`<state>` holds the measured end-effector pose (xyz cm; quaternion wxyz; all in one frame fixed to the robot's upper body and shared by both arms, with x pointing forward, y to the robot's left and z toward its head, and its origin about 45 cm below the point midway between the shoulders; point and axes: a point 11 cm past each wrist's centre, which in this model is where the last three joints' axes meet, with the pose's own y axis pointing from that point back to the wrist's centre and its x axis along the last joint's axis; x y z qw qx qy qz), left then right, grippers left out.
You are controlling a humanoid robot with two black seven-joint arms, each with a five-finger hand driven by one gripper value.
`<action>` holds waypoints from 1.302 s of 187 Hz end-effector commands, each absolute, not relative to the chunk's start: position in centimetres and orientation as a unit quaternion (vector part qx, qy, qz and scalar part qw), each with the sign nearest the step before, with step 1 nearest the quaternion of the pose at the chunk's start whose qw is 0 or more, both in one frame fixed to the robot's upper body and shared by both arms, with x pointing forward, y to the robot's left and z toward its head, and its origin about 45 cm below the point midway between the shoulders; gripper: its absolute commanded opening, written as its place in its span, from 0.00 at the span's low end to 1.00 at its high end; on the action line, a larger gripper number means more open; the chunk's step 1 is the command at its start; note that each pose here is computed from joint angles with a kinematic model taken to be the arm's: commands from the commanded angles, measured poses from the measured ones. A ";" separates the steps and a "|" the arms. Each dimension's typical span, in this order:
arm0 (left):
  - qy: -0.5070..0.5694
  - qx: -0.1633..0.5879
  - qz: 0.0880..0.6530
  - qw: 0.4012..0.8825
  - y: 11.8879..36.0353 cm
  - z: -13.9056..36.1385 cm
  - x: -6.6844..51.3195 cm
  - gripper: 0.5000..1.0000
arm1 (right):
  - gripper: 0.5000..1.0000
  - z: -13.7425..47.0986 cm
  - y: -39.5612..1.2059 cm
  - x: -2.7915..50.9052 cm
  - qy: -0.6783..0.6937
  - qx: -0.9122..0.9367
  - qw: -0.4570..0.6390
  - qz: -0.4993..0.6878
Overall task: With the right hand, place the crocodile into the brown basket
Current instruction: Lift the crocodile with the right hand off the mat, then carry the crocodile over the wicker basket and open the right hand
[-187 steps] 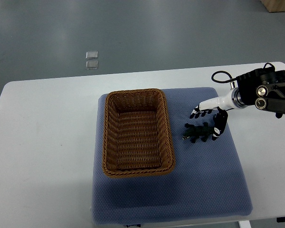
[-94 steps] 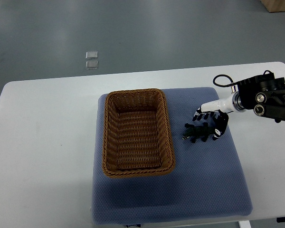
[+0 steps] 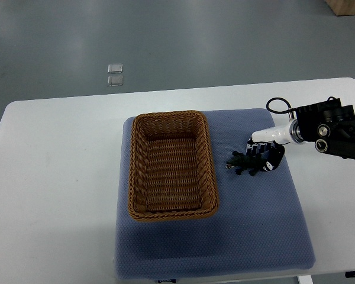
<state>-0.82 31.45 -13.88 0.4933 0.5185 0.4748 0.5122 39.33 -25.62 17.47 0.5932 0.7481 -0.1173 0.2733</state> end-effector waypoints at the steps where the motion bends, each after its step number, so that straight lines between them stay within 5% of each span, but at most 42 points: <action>1: 0.475 0.519 0.512 0.492 31.5 -13.9 -1.0 1.00 | 0.09 17.4 -25.8 39.3 -0.117 0.747 0.594 0.275; 17: 0.475 0.519 0.512 0.492 31.5 -13.9 -1.0 1.00 | 0.00 17.6 -25.8 39.5 -0.118 0.746 0.594 0.277; 159: 0.475 0.519 0.510 0.494 31.4 -13.9 -1.0 1.00 | 0.00 26.6 -27.8 43.0 -0.152 0.725 0.599 0.305; 244: 0.475 0.520 0.510 0.494 31.4 -13.9 -0.9 1.00 | 0.00 31.1 -20.1 44.0 -0.112 0.754 0.546 0.349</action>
